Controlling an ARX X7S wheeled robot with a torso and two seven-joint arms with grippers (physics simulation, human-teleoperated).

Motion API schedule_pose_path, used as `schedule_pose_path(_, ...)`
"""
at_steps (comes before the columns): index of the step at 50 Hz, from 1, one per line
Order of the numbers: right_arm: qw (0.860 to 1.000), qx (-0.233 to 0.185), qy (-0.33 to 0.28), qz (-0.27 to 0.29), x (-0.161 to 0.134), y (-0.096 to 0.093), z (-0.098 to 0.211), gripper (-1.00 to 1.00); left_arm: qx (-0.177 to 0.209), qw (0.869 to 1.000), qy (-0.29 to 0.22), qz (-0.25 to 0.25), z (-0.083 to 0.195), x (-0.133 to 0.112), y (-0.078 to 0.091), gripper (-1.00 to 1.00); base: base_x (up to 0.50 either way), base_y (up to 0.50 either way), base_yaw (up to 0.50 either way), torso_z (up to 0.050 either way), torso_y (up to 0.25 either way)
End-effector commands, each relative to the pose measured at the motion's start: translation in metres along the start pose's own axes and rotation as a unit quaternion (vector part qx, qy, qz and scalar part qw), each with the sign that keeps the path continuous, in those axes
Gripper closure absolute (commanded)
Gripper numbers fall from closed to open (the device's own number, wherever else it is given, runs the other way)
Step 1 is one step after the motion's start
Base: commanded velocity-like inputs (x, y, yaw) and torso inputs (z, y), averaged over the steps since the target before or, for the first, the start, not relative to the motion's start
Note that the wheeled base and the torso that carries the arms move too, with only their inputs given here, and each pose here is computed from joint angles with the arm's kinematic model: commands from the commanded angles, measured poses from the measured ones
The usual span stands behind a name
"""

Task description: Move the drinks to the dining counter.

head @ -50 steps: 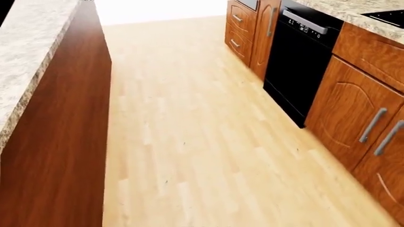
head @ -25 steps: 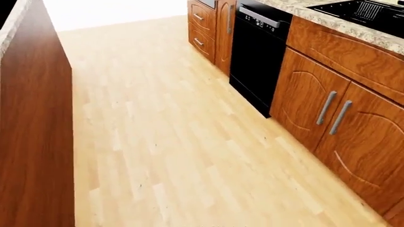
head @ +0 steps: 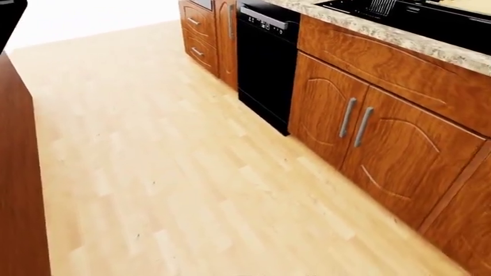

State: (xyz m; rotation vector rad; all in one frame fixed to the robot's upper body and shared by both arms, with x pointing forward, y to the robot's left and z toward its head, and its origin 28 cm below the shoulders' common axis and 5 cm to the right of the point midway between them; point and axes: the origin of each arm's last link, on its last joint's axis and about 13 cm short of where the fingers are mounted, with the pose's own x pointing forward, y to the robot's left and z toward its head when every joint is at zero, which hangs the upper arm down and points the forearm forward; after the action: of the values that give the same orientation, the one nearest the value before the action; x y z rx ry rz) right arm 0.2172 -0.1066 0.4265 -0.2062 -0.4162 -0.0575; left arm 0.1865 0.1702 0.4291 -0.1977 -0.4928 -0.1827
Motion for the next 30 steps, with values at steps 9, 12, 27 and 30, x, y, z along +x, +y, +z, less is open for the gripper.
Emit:
schedule_pose_path(9, 1.0, 0.0, 0.001, 0.0, 0.0006, -0.0002, -0.0003, -1.0, -0.001, 1.0, -0.003, 0.001, 0.0022, 0.0001, 0.0001, -1.0, -0.03, -0.04, -0.5, 0.0, 0.0)
schedule_pose_path(12, 1.0, 0.001, 0.001, 0.001, 0.0003, 0.0001, 0.0001, -1.0, 0.0, 1.0, -0.002, 0.001, 0.0023, -0.0003, -0.0002, -1.0, -0.03, -0.04, -0.5, 0.0, 0.0)
schedule_pose_path(27, 1.0, 0.001, 0.002, 0.003, 0.0005, 0.0009, -0.0009, -1.0, -0.001, 1.0, -0.002, 0.002, 0.0018, -0.0002, 0.0001, -1.0, -0.04, -0.04, -0.5, 0.0, 0.0)
schedule_pose_path(30, 1.0, 0.0, 0.001, 0.002, 0.0004, 0.0007, -0.0005, -1.0, 0.0, 1.0, -0.001, 0.001, 0.001, -0.0003, 0.0002, -1.0, -0.04, -0.04, -0.5, 0.0, 0.0)
